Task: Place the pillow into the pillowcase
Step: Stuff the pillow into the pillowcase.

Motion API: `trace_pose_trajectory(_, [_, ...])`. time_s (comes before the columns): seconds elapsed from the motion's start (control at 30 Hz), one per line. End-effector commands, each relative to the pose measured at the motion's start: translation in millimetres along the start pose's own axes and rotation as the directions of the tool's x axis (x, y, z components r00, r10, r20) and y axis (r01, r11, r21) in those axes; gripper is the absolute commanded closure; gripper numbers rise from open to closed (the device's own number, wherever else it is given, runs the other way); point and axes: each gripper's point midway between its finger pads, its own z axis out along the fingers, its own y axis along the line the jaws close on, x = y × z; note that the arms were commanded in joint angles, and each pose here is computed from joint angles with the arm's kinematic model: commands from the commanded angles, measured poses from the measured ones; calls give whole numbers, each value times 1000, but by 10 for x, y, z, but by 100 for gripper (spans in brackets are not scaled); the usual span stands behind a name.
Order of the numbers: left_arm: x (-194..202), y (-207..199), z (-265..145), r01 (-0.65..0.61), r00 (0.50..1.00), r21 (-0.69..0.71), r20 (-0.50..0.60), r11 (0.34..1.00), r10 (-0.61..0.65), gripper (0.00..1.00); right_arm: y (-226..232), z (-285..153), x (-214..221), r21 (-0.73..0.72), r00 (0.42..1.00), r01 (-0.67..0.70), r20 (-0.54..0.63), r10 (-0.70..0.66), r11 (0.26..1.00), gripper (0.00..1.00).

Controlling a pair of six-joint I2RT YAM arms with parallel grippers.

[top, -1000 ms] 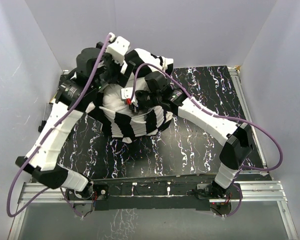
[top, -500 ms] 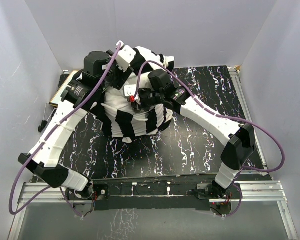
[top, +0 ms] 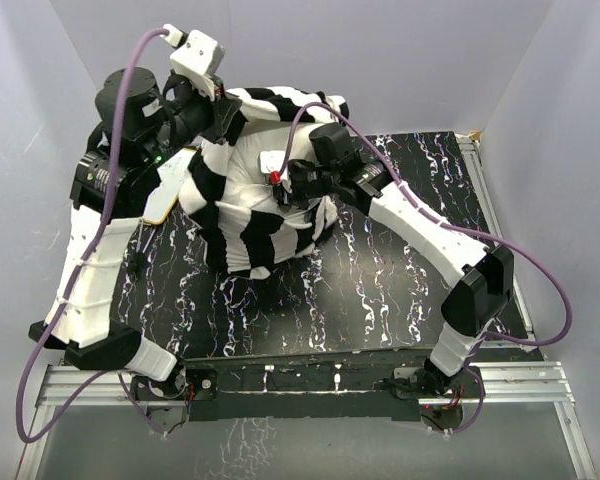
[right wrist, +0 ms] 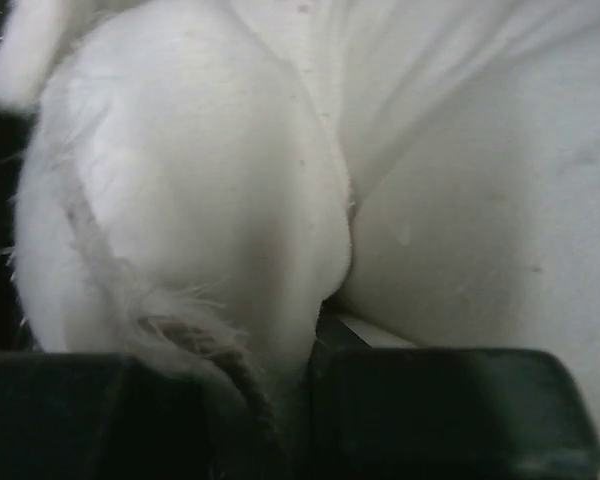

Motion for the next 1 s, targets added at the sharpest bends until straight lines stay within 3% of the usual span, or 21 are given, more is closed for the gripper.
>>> trace_pose_trajectory(0.0, [-1218, -430, -763, 71, 910, 250, 381, 966, -165, 100, 516, 16, 1492, -29, 831, -385, -446, 333, 922, 92])
trace_pose_trajectory(0.17, [-1448, -734, -947, 101, 863, 447, 406, 889, -302, 100, 562, 27, 1658, -43, 789, -434, -500, 357, 900, 92])
trace_pose_trajectory(0.23, [-1261, -603, -802, 137, 890, 363, 363, 922, -275, 100, 513, 24, 1554, -46, 807, -421, -474, 351, 906, 92])
trace_pose_trajectory(0.3, [-985, -301, -741, 139, 927, 167, 325, 976, -187, 100, 426, 19, 1399, -47, 837, -395, -431, 338, 918, 91])
trace_pose_trajectory(0.4, [-481, -15, -574, 127, 976, -24, 183, 992, -121, 87, 241, 7, 1111, -34, 879, -349, -359, 315, 936, 91])
trace_pose_trajectory(0.53, [-269, -97, -494, 144, 984, 7, 109, 990, -143, 86, 22, 40, 787, -16, 915, -321, -265, 305, 947, 91])
trace_pose_trajectory(0.6, [-204, -133, -535, 144, 986, 19, 86, 989, -145, 76, -45, 80, 733, -8, 920, -322, -238, 311, 947, 91])
trace_pose_trajectory(0.67, [4, -186, -565, 137, 989, 31, 44, 990, -138, 56, -59, 127, 764, -4, 919, -334, -225, 325, 943, 90])
trace_pose_trajectory(0.77, [810, -393, -435, 132, 987, 95, -108, 987, -122, 31, -89, 170, 844, 17, 916, -355, -191, 351, 935, 90])
trace_pose_trajectory(0.87, [1516, -499, -337, 117, 975, 112, -200, 987, -93, 17, -106, 112, 828, 16, 918, -373, -138, 372, 928, 88])
trace_pose_trajectory(0.97, [1991, -461, -214, 84, 965, 77, -256, 993, -62, 13, -87, 6, 765, 10, 926, -369, -83, 369, 929, 86])
